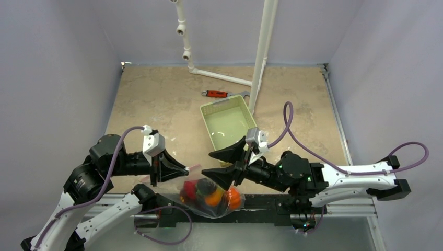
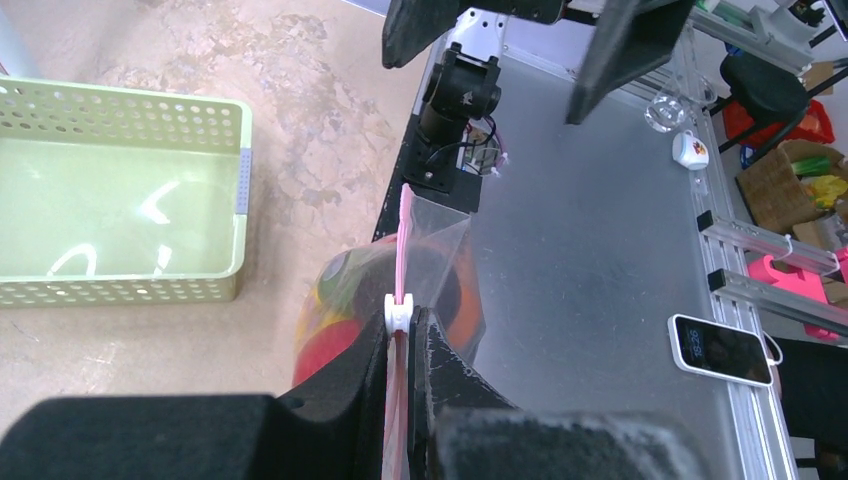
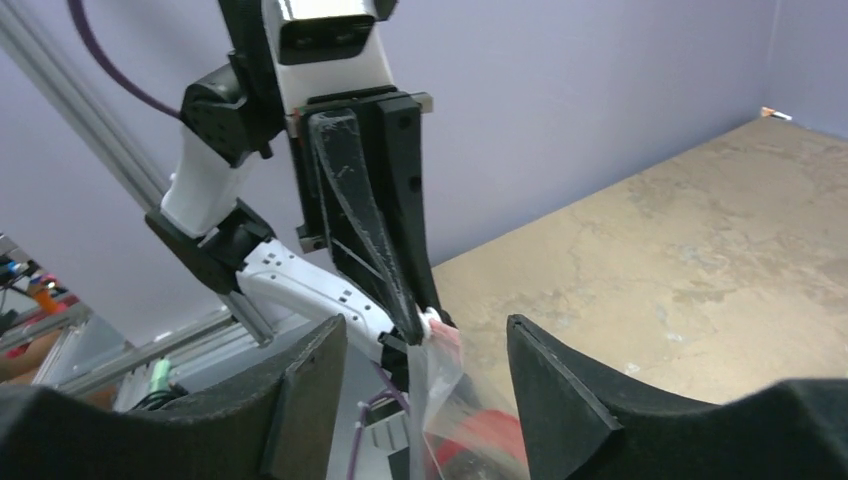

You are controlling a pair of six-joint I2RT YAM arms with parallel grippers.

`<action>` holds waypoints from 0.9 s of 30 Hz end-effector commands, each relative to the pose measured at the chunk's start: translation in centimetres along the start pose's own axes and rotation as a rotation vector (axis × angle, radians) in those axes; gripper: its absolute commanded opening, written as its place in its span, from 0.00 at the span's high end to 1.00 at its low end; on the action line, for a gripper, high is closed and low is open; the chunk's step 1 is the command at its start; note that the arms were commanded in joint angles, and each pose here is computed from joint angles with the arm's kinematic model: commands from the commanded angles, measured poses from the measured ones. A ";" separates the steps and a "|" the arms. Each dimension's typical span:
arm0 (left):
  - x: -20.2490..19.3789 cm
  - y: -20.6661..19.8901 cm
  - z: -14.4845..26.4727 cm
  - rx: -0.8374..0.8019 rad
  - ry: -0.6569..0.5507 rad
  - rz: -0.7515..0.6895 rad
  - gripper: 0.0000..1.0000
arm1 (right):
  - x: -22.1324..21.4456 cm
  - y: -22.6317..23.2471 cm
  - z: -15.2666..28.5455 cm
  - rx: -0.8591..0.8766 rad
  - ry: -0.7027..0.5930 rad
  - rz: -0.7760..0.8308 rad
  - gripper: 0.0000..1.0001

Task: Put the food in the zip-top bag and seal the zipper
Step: Zip the zipper food storage bag at the center of the board.

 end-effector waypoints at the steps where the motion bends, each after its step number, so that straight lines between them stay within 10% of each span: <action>1: 1.2 -0.7 0.0 -0.044 -0.033 -0.038 1.00 | 0.8 1.5 -0.4 0.067 0.053 0.039 0.35; 20: 2.1 -2.2 0.1 -0.158 -0.070 -0.125 1.00 | -4.9 2.6 -2.7 0.147 0.253 0.150 0.22; 27: 2.0 -2.2 -0.3 -0.181 -0.086 -0.120 1.00 | -5.4 2.4 -3.6 0.142 0.233 0.147 0.37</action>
Point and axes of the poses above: each gripper's point midway between its finger pads, its own z axis back along the fingers, its own y axis along the line the jaws close on, x = y × z, the point moved 3 cm from there along z, back along the fingers, and after that the axes turned 2 degrees about -z, right-handed, at the moved point
